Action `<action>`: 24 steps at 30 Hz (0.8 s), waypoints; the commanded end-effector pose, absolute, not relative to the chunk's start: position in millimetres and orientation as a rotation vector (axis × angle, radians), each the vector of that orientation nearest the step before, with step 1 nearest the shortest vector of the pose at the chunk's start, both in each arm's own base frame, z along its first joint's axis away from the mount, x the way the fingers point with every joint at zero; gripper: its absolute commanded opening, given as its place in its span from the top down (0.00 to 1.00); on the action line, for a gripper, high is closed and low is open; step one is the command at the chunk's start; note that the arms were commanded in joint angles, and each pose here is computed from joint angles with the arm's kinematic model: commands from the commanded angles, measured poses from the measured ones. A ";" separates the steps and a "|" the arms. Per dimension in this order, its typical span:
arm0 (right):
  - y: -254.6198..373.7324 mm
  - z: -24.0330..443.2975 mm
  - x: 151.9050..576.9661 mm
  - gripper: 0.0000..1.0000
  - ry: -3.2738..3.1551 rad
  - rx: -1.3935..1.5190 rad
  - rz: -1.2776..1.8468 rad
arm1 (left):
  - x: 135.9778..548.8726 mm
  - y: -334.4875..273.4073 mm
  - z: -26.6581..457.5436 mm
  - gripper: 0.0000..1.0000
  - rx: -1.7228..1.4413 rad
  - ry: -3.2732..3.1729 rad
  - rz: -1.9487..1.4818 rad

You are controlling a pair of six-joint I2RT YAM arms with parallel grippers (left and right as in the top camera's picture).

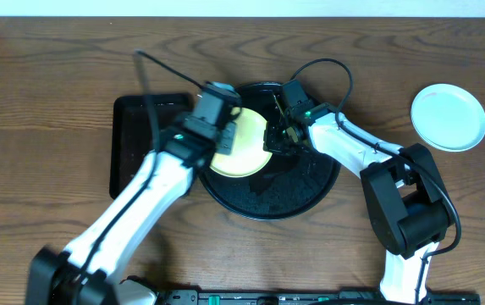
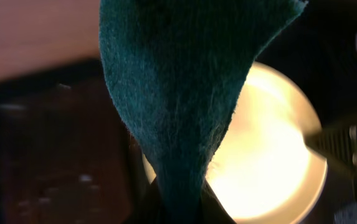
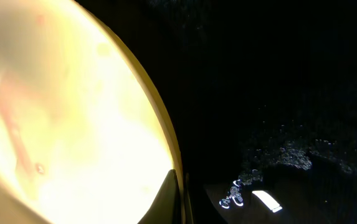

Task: Clean dirty plates on tray and stack at the side
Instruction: 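Return the sponge to the black rectangular tray with the left gripper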

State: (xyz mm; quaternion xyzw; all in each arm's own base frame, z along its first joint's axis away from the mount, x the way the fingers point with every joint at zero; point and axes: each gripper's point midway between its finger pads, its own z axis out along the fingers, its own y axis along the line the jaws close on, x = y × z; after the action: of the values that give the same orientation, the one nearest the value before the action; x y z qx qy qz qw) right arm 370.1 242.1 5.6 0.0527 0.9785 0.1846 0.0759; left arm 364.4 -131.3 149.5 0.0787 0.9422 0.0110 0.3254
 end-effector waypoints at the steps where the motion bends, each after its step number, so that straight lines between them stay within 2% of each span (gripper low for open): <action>1: 241.6 2.0 369.7 0.99 2.941 0.148 0.519 | 376.9 -76.7 173.6 0.93 -0.017 2.411 0.168; 8: 241.1 1.7 368.9 0.99 2.944 0.148 0.516 | 363.8 8.0 129.1 0.93 -0.246 2.584 0.345; 15: 240.8 1.4 368.1 0.99 2.948 0.149 0.514 | 354.2 20.9 78.6 0.91 -0.267 2.751 0.408; 17: 240.4 1.2 367.5 0.99 2.951 0.150 0.512 | 353.2 15.9 67.8 0.83 -0.258 2.788 0.376; 18: 240.6 1.2 367.3 0.99 2.952 0.150 0.514 | 352.9 13.4 64.2 0.69 -0.254 2.801 0.358; 20: 242.4 2.0 366.4 0.99 2.954 0.143 0.532 | 353.0 12.6 62.2 0.48 -0.260 2.806 0.351; 21: 244.0 2.8 365.5 0.99 2.957 0.130 0.549 | 353.4 12.5 62.5 0.42 -0.267 2.803 0.349; 24: 241.6 10.5 366.3 0.99 2.946 0.109 0.552 | 354.5 10.7 70.6 0.32 -0.281 2.780 0.323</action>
State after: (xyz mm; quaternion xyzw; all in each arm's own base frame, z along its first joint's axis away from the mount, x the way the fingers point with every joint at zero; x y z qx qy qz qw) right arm 367.8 241.6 5.5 0.0525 0.9791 0.1836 0.0706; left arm 355.1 13.6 63.7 -0.0908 0.9758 0.1259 0.1540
